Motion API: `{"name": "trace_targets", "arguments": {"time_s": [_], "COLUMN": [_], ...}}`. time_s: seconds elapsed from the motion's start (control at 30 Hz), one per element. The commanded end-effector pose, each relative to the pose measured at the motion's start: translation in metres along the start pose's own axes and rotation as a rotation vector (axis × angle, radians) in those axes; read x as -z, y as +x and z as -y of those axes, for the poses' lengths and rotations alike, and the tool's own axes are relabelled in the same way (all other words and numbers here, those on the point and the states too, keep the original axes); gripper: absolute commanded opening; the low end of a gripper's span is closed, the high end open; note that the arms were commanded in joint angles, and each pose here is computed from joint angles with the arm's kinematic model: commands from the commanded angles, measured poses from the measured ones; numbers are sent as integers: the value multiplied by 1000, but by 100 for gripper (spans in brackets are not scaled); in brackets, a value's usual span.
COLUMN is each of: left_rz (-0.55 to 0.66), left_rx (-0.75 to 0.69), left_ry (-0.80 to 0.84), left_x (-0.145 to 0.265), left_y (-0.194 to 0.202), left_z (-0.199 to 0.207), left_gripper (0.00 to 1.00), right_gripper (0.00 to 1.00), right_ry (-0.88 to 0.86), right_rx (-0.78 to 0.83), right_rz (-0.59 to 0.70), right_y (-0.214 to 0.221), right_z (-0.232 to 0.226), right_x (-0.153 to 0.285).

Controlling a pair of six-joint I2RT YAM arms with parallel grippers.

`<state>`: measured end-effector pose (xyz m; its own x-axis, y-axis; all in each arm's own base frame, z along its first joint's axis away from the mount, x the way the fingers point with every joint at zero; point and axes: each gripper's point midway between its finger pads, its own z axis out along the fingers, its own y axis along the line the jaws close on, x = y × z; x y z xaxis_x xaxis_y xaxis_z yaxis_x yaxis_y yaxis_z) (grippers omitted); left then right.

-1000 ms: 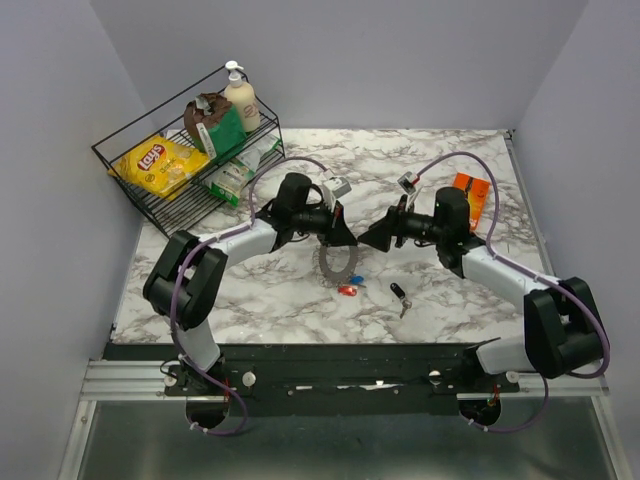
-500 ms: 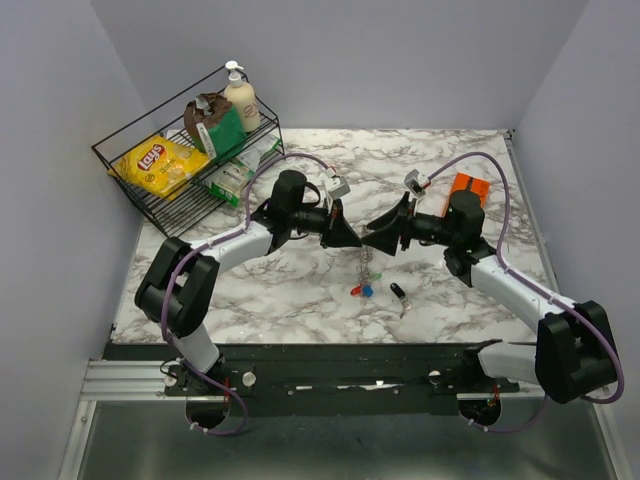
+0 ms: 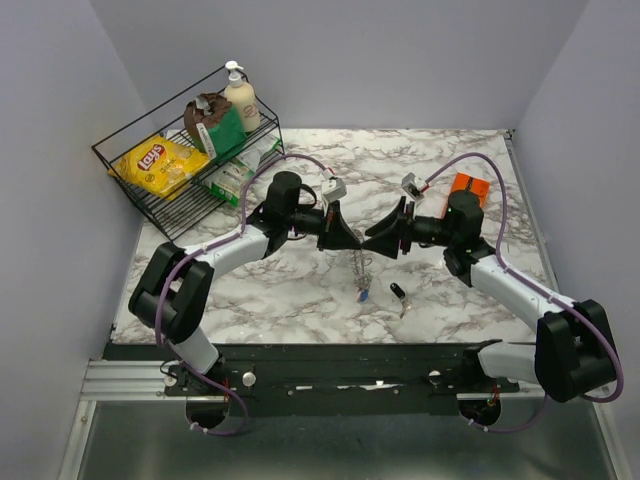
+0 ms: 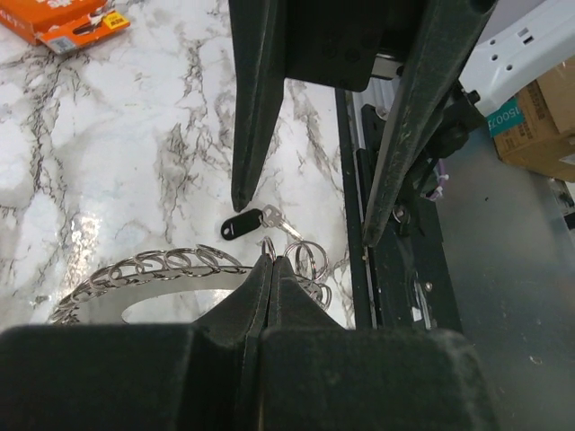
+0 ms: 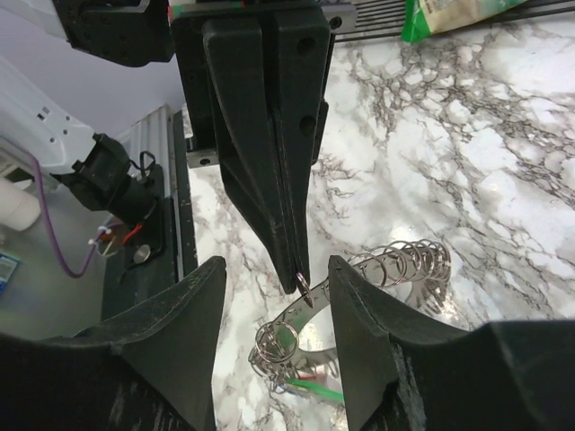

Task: Put the keys on the keyring

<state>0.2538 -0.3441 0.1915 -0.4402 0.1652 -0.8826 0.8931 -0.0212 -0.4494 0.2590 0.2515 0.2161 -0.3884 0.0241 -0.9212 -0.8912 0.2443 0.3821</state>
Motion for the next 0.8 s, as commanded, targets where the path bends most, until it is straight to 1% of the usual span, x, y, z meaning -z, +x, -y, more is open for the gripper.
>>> {"name": "trace_targets", "arguments": {"time_s": [0.0,0.13,0.2,0.27,0.33,0.7,0.73,0.77], "left_rz": [41,50,54,54,58,57,55,55], "left_rx": [-91,-94,-100,-97,-102,-113,-110,-112], "left_ry": [86,124,130,137,136,147,151,149], "left_x": [4,5,5,6,6,7,7,8], "left_y": [-20,-23,-24,-24,-25,-26,-25,-25], "left_z": [23,32,33,35,36,39,40,40], "left_gripper": [0,0,0,0,0,0,0,0], "right_gripper": [58,58,56,52,44,33,28,26], "right_ry": [-83,-97,-109,-113,-112,-67,-65,-65], "right_rx": [26,28,29,27,22,10,6,7], "right_rz": [-19,-25,-28,-31,-36,-49,-53,-53], "right_y": [6,8,7,8,8,13,15,14], "right_z": [-11,-13,-15,-15,-15,-6,-5,-5], "right_x": [0,1,1,1,1,1,0,0]}}
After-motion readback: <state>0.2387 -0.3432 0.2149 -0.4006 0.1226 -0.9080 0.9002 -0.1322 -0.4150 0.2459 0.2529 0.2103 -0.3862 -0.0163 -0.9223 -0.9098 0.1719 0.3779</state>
